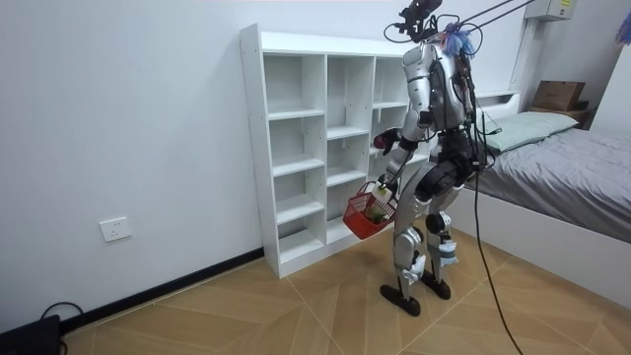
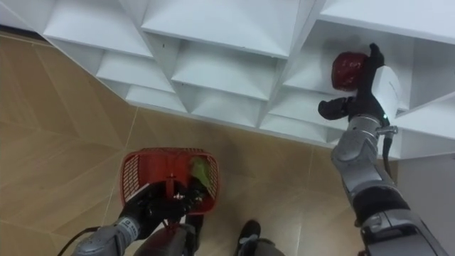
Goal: Collect fruits from the closet
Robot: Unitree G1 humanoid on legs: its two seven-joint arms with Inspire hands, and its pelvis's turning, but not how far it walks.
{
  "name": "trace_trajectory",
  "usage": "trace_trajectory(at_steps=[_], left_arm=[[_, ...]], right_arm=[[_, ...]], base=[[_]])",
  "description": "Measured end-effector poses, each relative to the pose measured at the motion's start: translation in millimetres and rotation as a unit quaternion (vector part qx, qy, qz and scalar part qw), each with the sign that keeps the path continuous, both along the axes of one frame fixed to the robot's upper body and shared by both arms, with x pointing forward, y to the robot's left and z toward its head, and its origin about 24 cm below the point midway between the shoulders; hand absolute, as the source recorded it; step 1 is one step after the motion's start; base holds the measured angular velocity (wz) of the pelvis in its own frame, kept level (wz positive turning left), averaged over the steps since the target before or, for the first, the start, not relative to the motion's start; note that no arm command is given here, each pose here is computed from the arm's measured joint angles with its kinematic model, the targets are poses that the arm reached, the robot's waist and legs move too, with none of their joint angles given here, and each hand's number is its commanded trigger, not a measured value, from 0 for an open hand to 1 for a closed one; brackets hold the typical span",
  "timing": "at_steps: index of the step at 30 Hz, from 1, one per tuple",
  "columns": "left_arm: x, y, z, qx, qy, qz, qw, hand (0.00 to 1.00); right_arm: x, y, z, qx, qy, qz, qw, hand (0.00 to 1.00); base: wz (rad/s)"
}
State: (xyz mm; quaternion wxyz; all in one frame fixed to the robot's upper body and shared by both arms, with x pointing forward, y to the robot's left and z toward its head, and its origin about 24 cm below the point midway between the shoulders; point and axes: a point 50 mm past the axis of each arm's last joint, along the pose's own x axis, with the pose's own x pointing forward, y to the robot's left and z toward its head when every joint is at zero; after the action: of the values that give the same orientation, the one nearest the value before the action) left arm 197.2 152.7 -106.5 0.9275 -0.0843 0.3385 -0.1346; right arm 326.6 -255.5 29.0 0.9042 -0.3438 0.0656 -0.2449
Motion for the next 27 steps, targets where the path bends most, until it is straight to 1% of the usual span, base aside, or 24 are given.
trace_trajectory(at_steps=[10, 27], left_arm=[[0.6, -0.3, 0.7, 0.0, 0.0, -0.002, 1.0, 1.0], [0.2, -0.8, 0.2, 0.001, 0.004, -0.001, 1.0, 1.0]], right_arm=[[6.0, -0.2, 7.2, 0.034, -0.012, -0.015, 0.999, 0.0], [6.1, -0.6, 5.2, 0.058, -0.002, -0.018, 0.998, 0.0]], base=[[0.0], [0.0]])
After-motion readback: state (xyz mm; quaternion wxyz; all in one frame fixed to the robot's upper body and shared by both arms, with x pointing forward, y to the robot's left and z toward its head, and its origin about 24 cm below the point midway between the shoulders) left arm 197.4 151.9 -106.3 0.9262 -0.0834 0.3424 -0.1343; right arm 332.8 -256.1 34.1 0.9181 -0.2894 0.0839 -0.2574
